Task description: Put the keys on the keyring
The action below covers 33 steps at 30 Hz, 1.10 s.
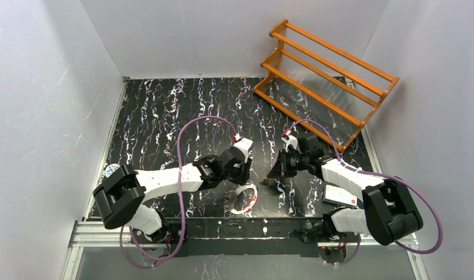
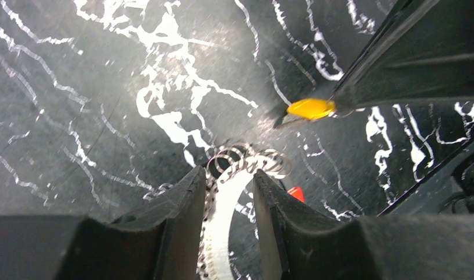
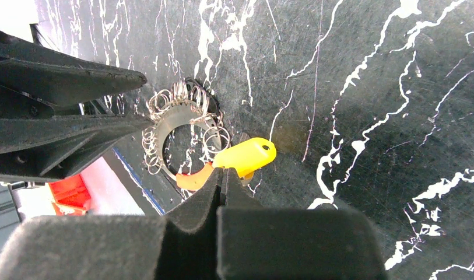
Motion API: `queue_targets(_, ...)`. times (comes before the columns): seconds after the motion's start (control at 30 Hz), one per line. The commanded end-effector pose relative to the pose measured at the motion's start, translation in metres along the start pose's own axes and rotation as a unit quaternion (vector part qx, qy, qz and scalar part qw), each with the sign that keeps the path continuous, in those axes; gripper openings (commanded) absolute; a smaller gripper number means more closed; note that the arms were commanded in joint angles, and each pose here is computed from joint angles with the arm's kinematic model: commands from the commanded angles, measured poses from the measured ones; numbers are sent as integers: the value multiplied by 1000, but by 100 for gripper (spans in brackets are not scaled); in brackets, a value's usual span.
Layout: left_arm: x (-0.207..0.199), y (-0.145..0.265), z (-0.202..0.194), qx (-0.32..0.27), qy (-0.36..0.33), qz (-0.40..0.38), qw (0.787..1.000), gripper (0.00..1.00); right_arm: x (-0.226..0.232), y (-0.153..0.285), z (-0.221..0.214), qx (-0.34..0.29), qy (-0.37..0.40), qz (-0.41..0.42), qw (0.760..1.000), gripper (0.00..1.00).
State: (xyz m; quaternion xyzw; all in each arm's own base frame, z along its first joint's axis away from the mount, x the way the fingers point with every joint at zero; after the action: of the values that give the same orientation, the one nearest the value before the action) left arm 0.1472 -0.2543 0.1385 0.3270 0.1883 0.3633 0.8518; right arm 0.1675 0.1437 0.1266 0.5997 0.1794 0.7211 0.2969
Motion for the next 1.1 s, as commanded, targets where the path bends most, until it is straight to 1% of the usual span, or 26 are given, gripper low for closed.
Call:
queue_targets(0.0,-9,-9,22,-24,-14,-30,999,34,8,1,11,-12,16,18,1000,1)
queue_targets(0.17,-14,-22,20,-6,-29,-44,999,34,8,1,10,-10,15,18,1000,1)
queue_targets(0.37,-14,-31,12,14,-38,-44,998,29,7,1,10,-10,14,17,1000,1)
queue_targets(0.5,-14,-34,5,26,-43,-45,998,22,7,2,10,-12,14,17,1000,1)
queue_targets(0.6,-15,-34,3,31,-47,-51,997,15,7,1,11,-11,14,19,1000,1)
queue_targets(0.67,-15,-34,3,31,-49,-52,997,8,7,1,11,-11,14,18,1000,1)
queue_targets(0.8,-14,-29,6,25,-54,-52,997,0,7,1,12,-11,14,19,1000,1)
queue_targets(1.07,-12,-9,13,-5,-58,-59,997,0,11,2,14,-8,22,28,999,1)
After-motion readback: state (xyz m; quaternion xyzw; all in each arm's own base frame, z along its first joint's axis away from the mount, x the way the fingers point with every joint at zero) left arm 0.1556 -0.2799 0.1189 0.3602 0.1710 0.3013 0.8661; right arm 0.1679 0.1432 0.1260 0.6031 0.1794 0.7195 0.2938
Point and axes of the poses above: each gripper's point midway between its finger pads, its own y axis back along the fingers, its own x axis along the line the jaws close on, z = x × y, the point moved 10 cm from there along y, back along the fingers, and after that the axes turned 11 degrees about -y, right-handed, at the moved point
